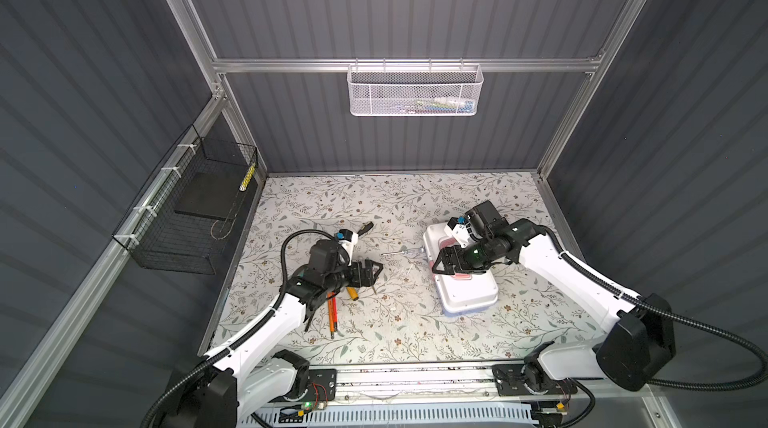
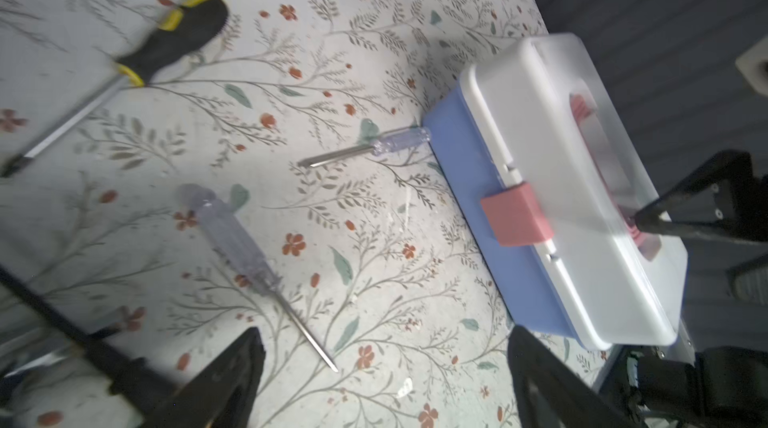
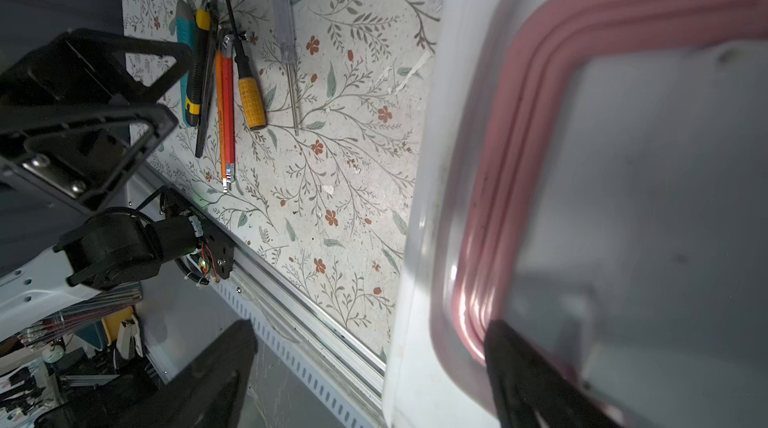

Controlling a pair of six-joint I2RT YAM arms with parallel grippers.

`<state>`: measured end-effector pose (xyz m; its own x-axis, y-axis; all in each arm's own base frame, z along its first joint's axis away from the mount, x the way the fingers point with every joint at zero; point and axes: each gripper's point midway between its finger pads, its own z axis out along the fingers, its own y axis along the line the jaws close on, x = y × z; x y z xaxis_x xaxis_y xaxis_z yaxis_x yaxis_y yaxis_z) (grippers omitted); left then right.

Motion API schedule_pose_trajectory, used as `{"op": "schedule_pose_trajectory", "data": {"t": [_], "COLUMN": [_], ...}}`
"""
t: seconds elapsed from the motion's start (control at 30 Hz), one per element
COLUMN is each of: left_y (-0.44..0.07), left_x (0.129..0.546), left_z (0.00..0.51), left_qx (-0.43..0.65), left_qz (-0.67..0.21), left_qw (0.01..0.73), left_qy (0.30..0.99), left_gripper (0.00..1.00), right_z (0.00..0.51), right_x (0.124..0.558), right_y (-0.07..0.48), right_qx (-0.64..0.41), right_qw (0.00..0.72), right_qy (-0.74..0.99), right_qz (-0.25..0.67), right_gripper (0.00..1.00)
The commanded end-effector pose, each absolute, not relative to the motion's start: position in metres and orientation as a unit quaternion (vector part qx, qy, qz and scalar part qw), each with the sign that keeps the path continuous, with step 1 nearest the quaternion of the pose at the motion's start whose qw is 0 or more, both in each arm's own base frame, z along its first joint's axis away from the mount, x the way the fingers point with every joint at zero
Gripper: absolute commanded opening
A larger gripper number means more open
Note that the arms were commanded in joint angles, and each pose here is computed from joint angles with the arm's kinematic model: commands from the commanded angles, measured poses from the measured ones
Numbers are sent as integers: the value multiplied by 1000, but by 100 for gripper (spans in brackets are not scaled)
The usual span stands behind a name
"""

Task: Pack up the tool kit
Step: 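Reach the right gripper to the pink handle while the left gripper moves toward the box, then close the right gripper on the pink handle of the tool box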

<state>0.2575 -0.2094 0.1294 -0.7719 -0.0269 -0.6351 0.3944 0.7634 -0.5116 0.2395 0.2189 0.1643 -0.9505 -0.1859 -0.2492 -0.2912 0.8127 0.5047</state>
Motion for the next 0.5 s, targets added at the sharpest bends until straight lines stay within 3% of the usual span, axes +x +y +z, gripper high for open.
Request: {"op": "schedule_pose_trajectory", "data": {"t": [0.0,0.47], "left_y": [-226,-287], "left_x": [263,263], "left_z": [128,92], "left_qx": [100,119], "left_qz": [-329,-352], "left_qw": [339,335], "left_qy": [875,866], "left_gripper": [94,96], "right_z": [177,150], "right_x": [254,264], "right_y": [218,221], "right_qx": [-130,-151], "right_qw": [128,83], "right_qy": [948,957], "right_qz": [261,233], "right_gripper": [89,90]}}
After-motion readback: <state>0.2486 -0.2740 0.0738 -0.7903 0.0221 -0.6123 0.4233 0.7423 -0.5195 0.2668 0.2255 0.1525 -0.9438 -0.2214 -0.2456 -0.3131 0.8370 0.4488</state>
